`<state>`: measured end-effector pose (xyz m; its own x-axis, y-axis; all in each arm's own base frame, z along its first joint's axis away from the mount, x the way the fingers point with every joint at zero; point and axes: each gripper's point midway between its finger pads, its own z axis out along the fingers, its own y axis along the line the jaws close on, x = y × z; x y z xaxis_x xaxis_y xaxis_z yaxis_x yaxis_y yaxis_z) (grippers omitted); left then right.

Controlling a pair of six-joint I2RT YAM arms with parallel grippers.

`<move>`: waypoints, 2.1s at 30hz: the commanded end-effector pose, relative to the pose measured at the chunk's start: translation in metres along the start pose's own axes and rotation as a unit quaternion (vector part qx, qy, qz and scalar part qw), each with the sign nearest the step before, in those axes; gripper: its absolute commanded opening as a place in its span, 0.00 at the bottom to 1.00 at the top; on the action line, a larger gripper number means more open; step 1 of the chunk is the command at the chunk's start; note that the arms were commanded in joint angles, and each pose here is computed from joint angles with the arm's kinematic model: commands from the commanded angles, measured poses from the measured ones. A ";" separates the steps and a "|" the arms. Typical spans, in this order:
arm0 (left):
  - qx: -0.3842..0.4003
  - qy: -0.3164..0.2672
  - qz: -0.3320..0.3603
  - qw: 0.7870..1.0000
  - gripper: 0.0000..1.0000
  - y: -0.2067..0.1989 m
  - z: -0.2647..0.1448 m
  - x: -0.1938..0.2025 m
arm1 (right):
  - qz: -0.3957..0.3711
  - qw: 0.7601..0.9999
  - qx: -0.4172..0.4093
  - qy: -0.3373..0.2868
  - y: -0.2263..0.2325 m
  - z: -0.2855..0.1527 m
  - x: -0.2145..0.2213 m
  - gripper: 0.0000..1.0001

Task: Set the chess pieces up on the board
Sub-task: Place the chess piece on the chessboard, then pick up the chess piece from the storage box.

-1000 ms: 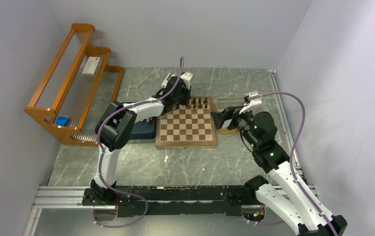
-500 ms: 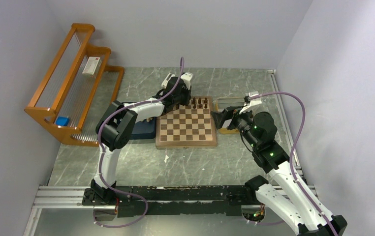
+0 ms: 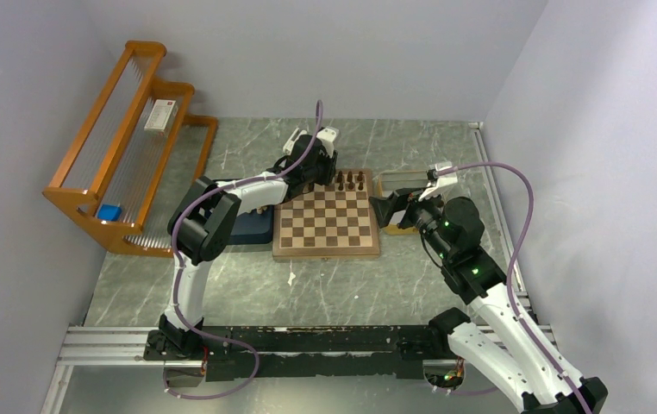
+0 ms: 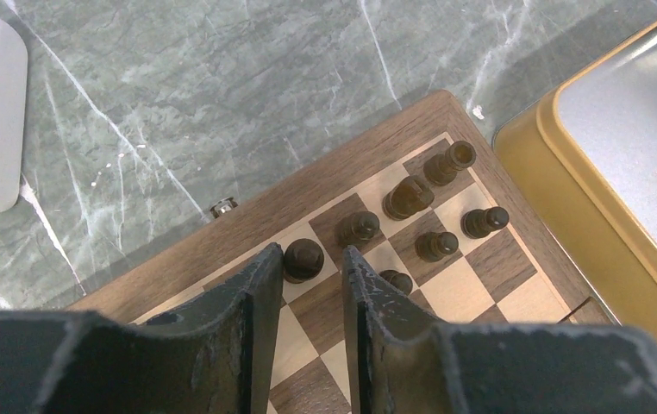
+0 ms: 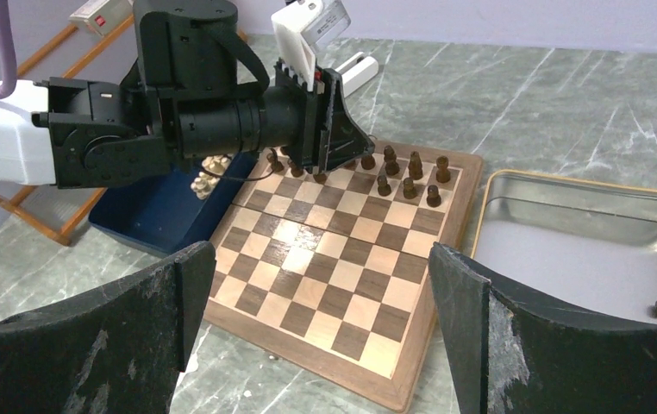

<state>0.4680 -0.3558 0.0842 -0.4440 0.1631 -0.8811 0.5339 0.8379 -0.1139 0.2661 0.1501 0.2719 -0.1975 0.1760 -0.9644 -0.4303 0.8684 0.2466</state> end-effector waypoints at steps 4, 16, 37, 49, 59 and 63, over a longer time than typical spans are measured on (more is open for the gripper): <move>-0.001 -0.012 0.009 1.000 0.37 -0.002 0.001 -0.005 | -0.005 1.000 -0.001 -0.009 0.000 -0.001 -0.001 0.98; 0.007 -0.007 0.012 1.000 0.42 -0.006 0.003 -0.021 | 0.002 1.000 0.006 -0.002 -0.003 0.003 0.006 1.00; 0.080 -0.044 -0.048 0.995 0.98 -0.033 -0.102 -0.129 | 0.056 0.986 0.152 0.036 -0.049 0.014 0.025 1.00; 0.089 -0.001 -0.010 0.996 0.99 -0.031 -0.224 -0.081 | -0.161 0.947 0.249 0.124 -0.103 0.043 0.028 0.90; 0.081 0.004 0.004 0.997 0.99 -0.019 -0.269 -0.016 | -0.351 0.839 0.267 0.319 -0.163 0.063 0.079 0.57; 0.055 0.017 0.021 0.998 0.99 -0.007 -0.277 0.000 | -0.388 0.789 0.268 0.394 -0.198 0.059 0.102 0.42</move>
<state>0.2690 -0.2320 0.2122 -0.4771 0.1869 -0.8588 0.6311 0.7529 -0.1867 0.3776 0.0577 0.1301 -0.5883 -0.5579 -0.5854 -0.2166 0.8062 -0.5506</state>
